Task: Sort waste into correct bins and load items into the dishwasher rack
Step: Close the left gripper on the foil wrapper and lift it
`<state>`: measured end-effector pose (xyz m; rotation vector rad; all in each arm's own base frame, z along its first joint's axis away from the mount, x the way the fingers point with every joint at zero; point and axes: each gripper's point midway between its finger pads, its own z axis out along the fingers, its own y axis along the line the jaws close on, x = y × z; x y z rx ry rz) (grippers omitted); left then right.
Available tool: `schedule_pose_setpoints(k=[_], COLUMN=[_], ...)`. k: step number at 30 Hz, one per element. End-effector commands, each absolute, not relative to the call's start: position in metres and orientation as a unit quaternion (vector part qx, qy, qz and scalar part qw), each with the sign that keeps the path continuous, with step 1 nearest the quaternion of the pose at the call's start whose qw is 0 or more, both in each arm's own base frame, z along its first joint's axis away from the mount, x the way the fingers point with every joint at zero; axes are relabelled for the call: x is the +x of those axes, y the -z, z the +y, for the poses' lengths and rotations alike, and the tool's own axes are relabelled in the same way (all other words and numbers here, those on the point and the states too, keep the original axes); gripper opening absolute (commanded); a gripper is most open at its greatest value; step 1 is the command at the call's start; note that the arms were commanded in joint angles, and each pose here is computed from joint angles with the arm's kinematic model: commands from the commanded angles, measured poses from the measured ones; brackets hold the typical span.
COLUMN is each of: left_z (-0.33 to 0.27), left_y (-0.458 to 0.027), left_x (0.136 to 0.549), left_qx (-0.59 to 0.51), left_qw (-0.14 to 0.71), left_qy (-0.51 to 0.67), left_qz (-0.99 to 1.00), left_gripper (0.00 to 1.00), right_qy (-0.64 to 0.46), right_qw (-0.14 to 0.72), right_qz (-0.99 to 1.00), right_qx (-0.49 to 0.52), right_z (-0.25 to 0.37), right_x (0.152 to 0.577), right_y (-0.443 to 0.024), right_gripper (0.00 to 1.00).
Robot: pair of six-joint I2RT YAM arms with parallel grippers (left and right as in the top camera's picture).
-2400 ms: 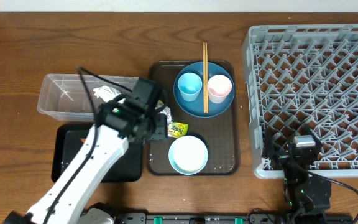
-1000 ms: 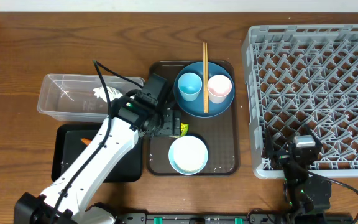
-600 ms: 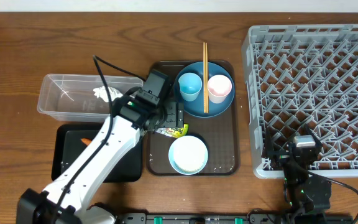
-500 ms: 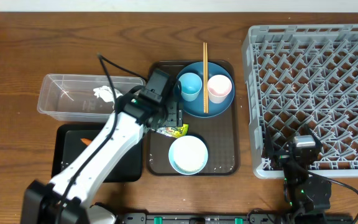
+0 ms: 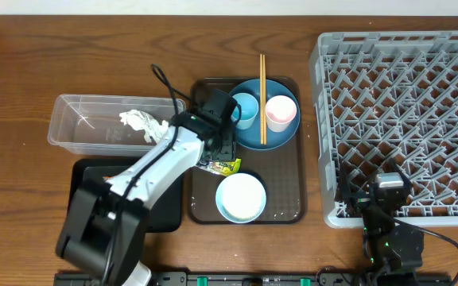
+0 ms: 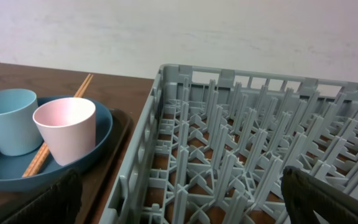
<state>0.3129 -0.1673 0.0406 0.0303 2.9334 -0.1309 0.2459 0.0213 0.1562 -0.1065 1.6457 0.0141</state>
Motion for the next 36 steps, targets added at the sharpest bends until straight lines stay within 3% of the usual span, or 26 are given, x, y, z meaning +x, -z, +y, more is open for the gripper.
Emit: schedule_pose_setpoints(k=[1, 7, 18, 27, 31, 36], left_z=[-0.159, -0.157, -0.155, -0.153, -0.151, -0.151], left_y=[-0.021, -0.010, 0.012, 0.014, 0.012, -0.003], left_x=[0.309, 0.306, 0.301, 0.298, 0.294, 0.292], left_qx=[0.016, 0.017, 0.018, 0.018, 0.018, 0.018], left_qw=[0.086, 0.070, 0.047, 0.041, 0.033, 0.041], left_qy=[0.015, 0.007, -0.004, -0.007, -0.010, -0.006], left_qz=[0.996, 0.997, 0.999, 0.999, 0.999, 0.999], left_gripper=[0.70, 0.64, 0.62, 0.36, 0.08, 0.06], right_qy=[0.000, 0.000, 0.000, 0.000, 0.000, 0.000], right_qw=[0.678, 0.678, 0.678, 0.678, 0.678, 0.678], right_qz=[0.734, 0.734, 0.734, 0.734, 0.734, 0.734], right_qx=[-0.045, -0.045, -0.045, -0.045, -0.045, -0.045], right_z=[0.019, 0.019, 0.019, 0.019, 0.019, 0.019], right_x=[0.246, 0.246, 0.246, 0.246, 0.246, 0.246], right_y=[-0.155, -0.155, -0.155, -0.155, -0.155, -0.155], right_gripper=[0.99, 0.99, 0.99, 0.99, 0.99, 0.99])
